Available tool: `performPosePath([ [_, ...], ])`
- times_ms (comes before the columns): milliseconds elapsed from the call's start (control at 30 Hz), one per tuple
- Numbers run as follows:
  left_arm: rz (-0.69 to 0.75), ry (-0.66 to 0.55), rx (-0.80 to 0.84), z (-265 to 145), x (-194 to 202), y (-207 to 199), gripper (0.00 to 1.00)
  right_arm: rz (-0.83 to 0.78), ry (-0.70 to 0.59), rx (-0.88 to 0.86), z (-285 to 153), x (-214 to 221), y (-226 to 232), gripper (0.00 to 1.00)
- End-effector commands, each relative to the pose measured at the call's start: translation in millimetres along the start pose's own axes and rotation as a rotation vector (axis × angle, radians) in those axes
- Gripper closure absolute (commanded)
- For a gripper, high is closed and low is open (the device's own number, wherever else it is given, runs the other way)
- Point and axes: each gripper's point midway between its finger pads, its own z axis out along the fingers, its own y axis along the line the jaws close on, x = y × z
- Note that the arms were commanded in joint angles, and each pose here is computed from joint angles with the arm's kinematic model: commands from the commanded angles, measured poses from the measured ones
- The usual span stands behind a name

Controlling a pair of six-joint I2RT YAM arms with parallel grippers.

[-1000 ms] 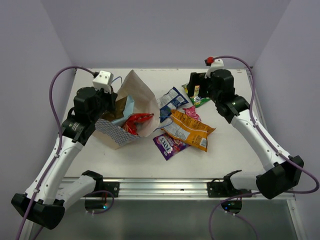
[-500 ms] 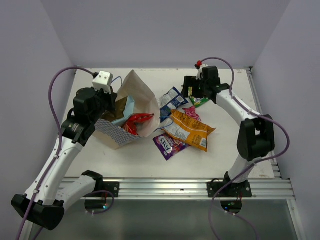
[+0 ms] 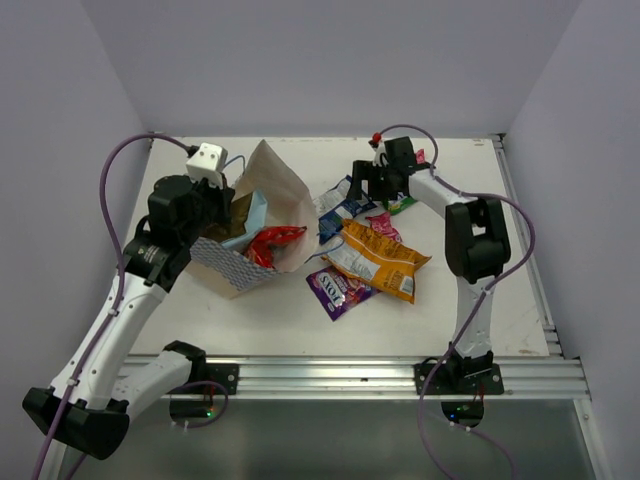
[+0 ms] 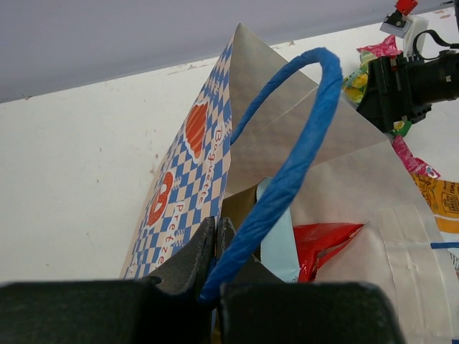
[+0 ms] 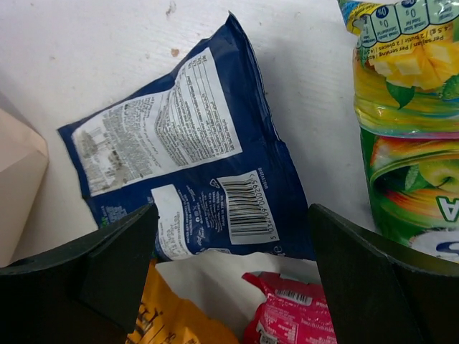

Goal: Place the snacks into the paper bag
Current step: Pick up the snack from the center of the board.

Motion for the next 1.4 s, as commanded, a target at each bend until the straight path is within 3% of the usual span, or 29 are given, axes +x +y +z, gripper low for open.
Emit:
performPosePath([
  [0,0.0,-0.01,-0.011,-3,-11,2,1.0,-0.03,-0.038,-0.048,10,-17,6,0.11],
  [300,-0.007,0.02,-0.028,-3,-5,4,1.0,-0.042,-0.031,-0.09,39,-7,1,0.16],
  [433,-0.007,0.036,-0.028,-1,-1,4,1.0,-0.058,-0.044,-0.123,45,-8,4,0.26],
  [700,-0.005,0.043,-0.035,-2,0,6,1.0,-0.131,-0.133,-0.164,15,-33,23,0.82],
  [900,-0.005,0.04,-0.032,-3,-1,5,1.0,-0.217,-0.262,-0.141,-35,-65,39,0.99],
  [1233,-0.008,0.006,-0.03,-10,-10,5,1.0,-0.34,-0.483,-0.084,-128,-102,64,1.0],
  [1367,-0.01,-0.004,-0.02,-11,-13,3,1.0,-0.415,-0.608,-0.046,-186,-119,82,1.0],
])
